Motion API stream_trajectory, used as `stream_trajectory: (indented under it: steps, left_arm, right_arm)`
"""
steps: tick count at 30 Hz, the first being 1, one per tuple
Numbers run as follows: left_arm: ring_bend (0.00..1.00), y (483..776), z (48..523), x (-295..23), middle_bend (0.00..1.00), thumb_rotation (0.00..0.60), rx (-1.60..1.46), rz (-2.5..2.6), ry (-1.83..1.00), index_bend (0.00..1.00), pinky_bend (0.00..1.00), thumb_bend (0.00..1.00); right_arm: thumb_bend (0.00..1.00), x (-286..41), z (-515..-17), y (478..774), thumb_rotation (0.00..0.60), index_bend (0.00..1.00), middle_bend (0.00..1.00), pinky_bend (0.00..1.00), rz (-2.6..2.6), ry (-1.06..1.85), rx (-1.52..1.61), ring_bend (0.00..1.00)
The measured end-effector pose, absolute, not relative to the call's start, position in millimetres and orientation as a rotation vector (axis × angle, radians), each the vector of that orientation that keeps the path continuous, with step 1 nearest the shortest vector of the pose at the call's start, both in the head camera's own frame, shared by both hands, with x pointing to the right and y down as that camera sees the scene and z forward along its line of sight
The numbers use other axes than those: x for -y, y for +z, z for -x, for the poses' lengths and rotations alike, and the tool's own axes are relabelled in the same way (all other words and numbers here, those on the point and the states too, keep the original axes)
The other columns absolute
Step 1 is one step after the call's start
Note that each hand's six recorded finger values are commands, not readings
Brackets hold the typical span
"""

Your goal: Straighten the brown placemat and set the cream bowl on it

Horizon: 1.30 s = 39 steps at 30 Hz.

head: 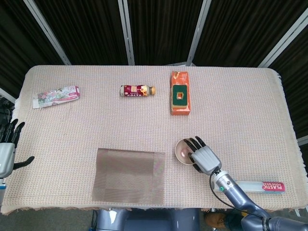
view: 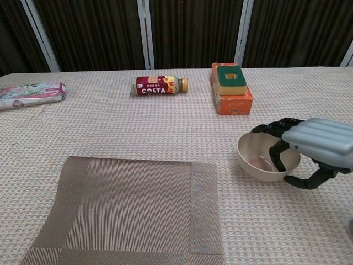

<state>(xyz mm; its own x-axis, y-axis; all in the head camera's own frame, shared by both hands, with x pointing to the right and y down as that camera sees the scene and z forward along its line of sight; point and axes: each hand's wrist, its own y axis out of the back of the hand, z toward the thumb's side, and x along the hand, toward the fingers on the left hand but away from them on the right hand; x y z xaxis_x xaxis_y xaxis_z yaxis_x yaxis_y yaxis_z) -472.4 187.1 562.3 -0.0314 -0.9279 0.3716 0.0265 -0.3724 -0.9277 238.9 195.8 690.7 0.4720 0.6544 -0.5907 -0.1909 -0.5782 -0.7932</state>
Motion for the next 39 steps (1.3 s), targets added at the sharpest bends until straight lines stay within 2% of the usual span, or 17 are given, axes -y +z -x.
stream_trajectory:
  steps: [8, 16, 22, 29, 30, 32, 34, 36, 39]
  left_arm:
    - [0.00, 561.4, 472.8, -186.9, 0.00, 0.600, -1.005, 1.456, -1.516, 0.00, 0.00, 0.00]
    - [0.00, 559.7, 470.5, -187.7, 0.00, 0.600, -1.011, 1.467, -1.505, 0.00, 0.00, 0.00]
    - [0.00, 559.5, 467.6, -188.6, 0.00, 0.600, -1.009, 1.481, -1.498, 0.00, 0.00, 0.00]
    - [0.00, 560.8, 465.1, -189.7, 0.00, 0.600, -0.999, 1.490, -1.495, 0.00, 0.00, 0.00]
    - [0.00, 561.0, 464.8, -190.0, 0.00, 0.600, -0.998, 1.491, -1.495, 0.00, 0.00, 0.00]
    - [0.00, 561.6, 464.0, -190.5, 0.00, 0.600, -0.994, 1.494, -1.495, 0.00, 0.00, 0.00]
    - [0.00, 561.9, 463.3, -191.2, 0.00, 0.600, -0.991, 1.496, -1.494, 0.00, 0.00, 0.00]
    - [0.00, 562.7, 462.6, -191.9, 0.00, 0.600, -0.982, 1.496, -1.494, 0.00, 0.00, 0.00]
    - [0.00, 564.5, 460.6, -192.8, 0.00, 0.600, -0.973, 1.505, -1.491, 0.00, 0.00, 0.00]
  right_arm:
    - [0.43, -176.6, -250.5, 679.5, 0.600, 0.69, 0.07, 0.00, 1.843, 1.155, 0.592, 0.00]
    - [0.43, -141.9, -294.3, 662.0, 0.600, 0.69, 0.08, 0.00, 1.717, 1.202, 0.767, 0.00]
    - [0.43, -129.8, -339.7, 667.8, 0.600, 0.69, 0.08, 0.00, 1.618, 1.337, 0.806, 0.00]
    - [0.42, -133.7, -373.1, 681.4, 0.600, 0.67, 0.08, 0.00, 1.556, 1.465, 0.780, 0.00]
    - [0.37, -135.0, -375.1, 683.0, 0.600, 0.61, 0.07, 0.00, 1.552, 1.473, 0.776, 0.00]
    - [0.12, -138.4, -378.9, 687.0, 0.600, 0.29, 0.02, 0.00, 1.547, 1.492, 0.768, 0.00]
    - [0.00, -141.7, -382.7, 690.1, 0.600, 0.06, 0.00, 0.00, 1.543, 1.514, 0.757, 0.00]
    - [0.00, -143.9, -384.4, 690.2, 0.600, 0.00, 0.00, 0.00, 1.541, 1.524, 0.752, 0.00]
    - [0.00, -146.2, -382.9, 684.2, 0.600, 0.00, 0.00, 0.00, 1.552, 1.512, 0.778, 0.00]
